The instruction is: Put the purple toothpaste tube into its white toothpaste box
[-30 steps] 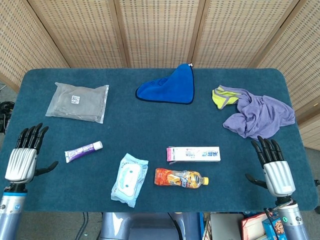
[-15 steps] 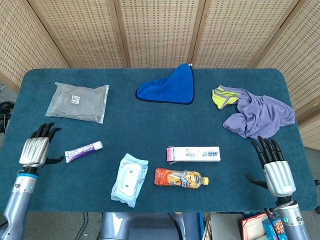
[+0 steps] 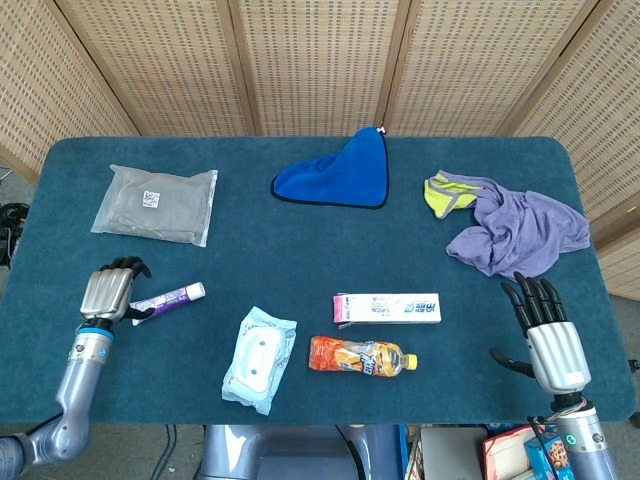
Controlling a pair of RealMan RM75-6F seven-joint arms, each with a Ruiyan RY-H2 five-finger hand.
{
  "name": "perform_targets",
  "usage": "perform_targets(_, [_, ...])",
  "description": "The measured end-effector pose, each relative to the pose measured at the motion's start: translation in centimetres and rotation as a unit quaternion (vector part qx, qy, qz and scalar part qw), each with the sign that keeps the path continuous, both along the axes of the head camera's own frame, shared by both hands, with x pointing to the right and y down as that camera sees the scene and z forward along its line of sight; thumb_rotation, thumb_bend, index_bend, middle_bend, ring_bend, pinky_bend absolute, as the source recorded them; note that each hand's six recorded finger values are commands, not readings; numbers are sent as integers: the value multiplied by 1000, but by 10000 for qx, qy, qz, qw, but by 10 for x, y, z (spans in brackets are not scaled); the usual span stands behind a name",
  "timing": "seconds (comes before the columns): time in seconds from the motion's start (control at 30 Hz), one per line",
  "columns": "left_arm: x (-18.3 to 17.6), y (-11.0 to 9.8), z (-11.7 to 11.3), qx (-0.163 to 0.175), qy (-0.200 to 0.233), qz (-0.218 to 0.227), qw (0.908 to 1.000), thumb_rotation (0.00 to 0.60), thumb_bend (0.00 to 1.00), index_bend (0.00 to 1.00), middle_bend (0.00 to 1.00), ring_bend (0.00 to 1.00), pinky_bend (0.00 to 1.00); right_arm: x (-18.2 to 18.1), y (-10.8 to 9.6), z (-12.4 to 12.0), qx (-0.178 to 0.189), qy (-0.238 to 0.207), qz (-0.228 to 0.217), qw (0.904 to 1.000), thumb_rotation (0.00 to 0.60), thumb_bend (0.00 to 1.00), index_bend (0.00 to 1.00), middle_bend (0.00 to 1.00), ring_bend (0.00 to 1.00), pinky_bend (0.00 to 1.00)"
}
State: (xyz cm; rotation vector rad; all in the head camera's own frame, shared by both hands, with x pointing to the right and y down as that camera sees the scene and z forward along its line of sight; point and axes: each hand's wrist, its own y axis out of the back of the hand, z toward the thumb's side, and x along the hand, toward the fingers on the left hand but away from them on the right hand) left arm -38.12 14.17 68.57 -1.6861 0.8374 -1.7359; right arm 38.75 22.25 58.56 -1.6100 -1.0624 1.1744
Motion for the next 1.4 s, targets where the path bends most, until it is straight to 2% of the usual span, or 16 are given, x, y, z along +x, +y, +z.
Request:
perform_targets(0.47, [-1, 3, 12, -113, -248, -122, 9996, 600, 182, 404, 266, 209, 289, 1, 0, -2, 14, -69, 16, 10000, 600, 121, 0, 0, 0, 0])
perform_targets(1.0, [18, 12, 28, -280, -243, -100, 9993, 600, 182, 411, 268, 213, 292, 3, 0, -4, 22, -106, 44, 9999, 600, 121, 0, 0, 0, 0])
perform_targets(1.4, [15, 12, 35, -334, -328, -152, 9988, 600, 183, 418, 270, 216, 295, 3, 0, -4, 5, -112, 50, 9999, 600, 121, 0, 0, 0, 0])
